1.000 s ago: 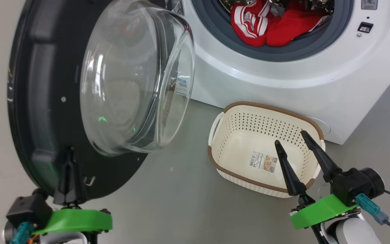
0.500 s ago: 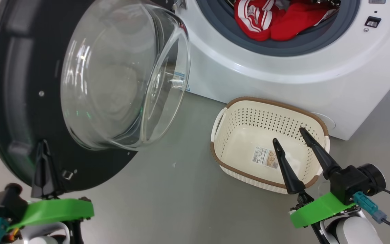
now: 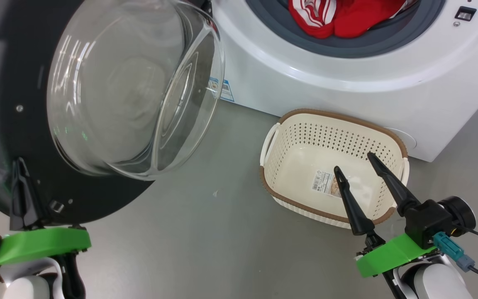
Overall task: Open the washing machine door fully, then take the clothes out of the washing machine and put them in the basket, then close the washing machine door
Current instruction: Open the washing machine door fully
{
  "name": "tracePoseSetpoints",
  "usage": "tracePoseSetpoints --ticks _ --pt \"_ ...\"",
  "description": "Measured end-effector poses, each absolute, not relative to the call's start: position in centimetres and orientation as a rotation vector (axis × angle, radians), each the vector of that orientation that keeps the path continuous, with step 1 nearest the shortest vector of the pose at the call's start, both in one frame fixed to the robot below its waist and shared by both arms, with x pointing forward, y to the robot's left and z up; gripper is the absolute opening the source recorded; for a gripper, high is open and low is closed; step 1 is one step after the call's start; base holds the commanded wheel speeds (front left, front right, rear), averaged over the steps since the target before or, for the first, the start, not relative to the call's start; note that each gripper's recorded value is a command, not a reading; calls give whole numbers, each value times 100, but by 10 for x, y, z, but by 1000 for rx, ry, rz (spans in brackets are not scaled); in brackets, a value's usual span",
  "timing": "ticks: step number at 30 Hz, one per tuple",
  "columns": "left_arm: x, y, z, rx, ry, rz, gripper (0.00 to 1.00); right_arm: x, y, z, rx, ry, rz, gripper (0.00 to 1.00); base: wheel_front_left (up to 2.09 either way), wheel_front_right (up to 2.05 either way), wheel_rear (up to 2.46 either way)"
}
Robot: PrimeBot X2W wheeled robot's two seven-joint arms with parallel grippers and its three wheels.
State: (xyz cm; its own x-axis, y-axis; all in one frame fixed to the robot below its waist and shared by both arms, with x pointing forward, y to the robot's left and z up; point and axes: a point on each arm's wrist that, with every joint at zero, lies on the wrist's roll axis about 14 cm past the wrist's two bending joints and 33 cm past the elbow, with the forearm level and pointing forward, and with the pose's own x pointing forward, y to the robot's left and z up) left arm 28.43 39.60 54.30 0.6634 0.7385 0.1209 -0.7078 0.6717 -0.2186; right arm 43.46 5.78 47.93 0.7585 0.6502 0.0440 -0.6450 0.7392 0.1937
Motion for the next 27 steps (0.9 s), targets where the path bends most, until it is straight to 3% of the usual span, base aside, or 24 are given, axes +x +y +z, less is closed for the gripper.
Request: tracePoseSetpoints --ticks 27 --pt "299 445 541 -101 -176 908 0 441 63 472 174 43 725 100 0 0 0"
